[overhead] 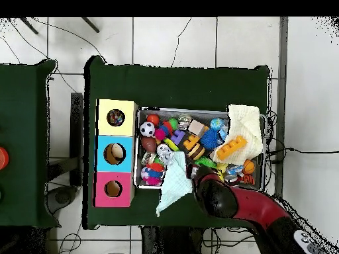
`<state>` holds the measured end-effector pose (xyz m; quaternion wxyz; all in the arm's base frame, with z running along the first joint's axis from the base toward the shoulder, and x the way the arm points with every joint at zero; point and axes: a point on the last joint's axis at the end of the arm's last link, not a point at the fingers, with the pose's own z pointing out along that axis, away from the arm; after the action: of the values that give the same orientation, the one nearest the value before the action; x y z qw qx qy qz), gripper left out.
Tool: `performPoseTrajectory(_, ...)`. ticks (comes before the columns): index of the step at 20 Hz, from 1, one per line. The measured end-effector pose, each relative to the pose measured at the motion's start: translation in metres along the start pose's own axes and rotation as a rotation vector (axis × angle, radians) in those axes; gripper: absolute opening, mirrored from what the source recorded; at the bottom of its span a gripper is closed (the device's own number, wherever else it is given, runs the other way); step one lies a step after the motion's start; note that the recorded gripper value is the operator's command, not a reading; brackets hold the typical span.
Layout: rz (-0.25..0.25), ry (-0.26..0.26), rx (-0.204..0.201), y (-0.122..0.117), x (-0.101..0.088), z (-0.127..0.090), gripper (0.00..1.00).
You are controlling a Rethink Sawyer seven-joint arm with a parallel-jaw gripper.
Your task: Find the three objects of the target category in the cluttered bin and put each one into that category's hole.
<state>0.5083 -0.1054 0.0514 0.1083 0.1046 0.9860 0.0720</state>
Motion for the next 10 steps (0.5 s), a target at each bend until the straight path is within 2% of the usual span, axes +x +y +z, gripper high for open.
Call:
performPoseTrajectory(3, 0.034, 0.051, -0.02, -0.016, 0.002, -0.005, 1.0)
performPoseTrajectory(8, 0.048, 0.1, -0.042, -0.026, 0.005, -0.009, 1.0)
performPoseTrajectory(10, 0.048, 0.121, -0.063, -0.029, 0.005, -0.008, 1.0)
